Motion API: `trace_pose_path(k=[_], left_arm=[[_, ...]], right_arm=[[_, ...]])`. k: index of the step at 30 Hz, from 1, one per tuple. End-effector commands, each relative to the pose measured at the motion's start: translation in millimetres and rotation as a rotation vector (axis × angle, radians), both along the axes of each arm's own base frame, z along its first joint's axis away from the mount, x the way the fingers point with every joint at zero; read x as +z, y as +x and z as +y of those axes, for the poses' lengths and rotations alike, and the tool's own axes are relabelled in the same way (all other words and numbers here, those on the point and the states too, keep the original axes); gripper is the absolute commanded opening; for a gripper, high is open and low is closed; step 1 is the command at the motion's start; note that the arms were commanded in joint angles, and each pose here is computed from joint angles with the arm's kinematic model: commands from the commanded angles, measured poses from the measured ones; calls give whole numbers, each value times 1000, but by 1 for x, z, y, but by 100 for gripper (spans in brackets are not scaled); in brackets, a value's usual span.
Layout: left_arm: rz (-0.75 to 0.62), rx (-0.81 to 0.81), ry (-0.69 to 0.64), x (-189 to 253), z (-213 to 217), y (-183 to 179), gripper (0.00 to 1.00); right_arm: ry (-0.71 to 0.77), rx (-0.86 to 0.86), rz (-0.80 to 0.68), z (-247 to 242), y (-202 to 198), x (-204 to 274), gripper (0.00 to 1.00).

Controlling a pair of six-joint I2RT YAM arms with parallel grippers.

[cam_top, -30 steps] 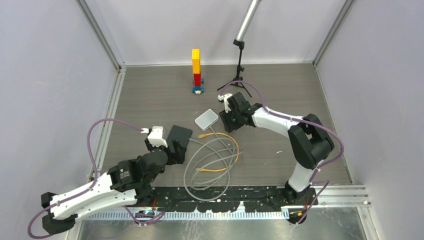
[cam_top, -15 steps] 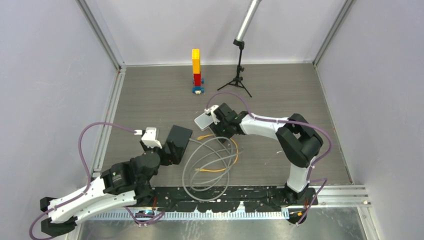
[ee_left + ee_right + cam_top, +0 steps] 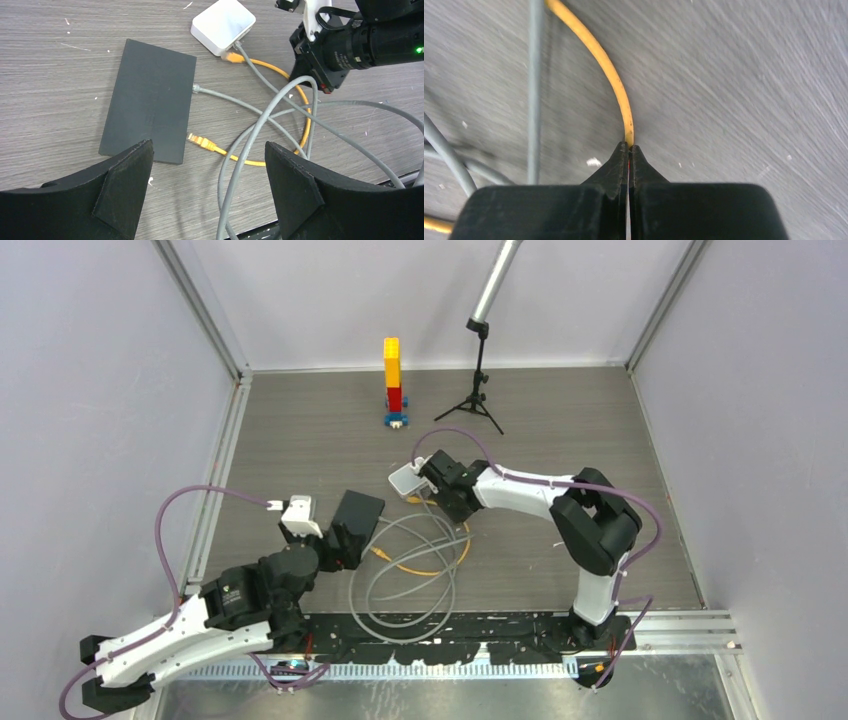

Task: Insert the plug into the switch port
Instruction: Pick up the connector from the center of the board.

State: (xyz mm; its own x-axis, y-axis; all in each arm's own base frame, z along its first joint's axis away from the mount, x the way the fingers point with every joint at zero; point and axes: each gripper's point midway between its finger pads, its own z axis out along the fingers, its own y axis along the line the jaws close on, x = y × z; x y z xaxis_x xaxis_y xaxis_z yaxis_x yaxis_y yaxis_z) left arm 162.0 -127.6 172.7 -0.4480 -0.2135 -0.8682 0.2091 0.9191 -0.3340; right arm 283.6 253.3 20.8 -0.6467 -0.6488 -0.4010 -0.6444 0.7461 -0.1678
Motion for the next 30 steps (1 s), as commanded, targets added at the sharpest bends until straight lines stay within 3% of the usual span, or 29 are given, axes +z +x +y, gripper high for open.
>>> trace_pose_path(k=[1, 11, 14, 15, 16, 20, 24, 30], left_arm=[[-30, 25, -31, 12, 4, 3, 84], [-53, 26, -37, 20, 11, 2, 84], [-57, 26, -40, 22, 11, 2, 84], [-58, 27, -41, 23, 12, 2, 84], [-58, 26, -41, 23, 12, 2, 84], [-61, 19, -40, 26, 12, 1, 84], [-69, 14, -38, 29, 11, 2, 84], [-64, 0, -31, 30, 8, 1, 84]], right_arm=[[-116, 9, 37, -30, -14, 46, 1], [-309, -58, 217, -76, -58, 73, 1], [-296, -97, 198, -77, -58, 76, 1], [-269, -118, 182, -75, -56, 74, 6], [-228, -143, 169, -70, -53, 72, 18], [-15, -268, 144, -45, -51, 46, 51], [147, -421, 111, -27, -43, 34, 56], [179, -498, 105, -20, -43, 19, 50]])
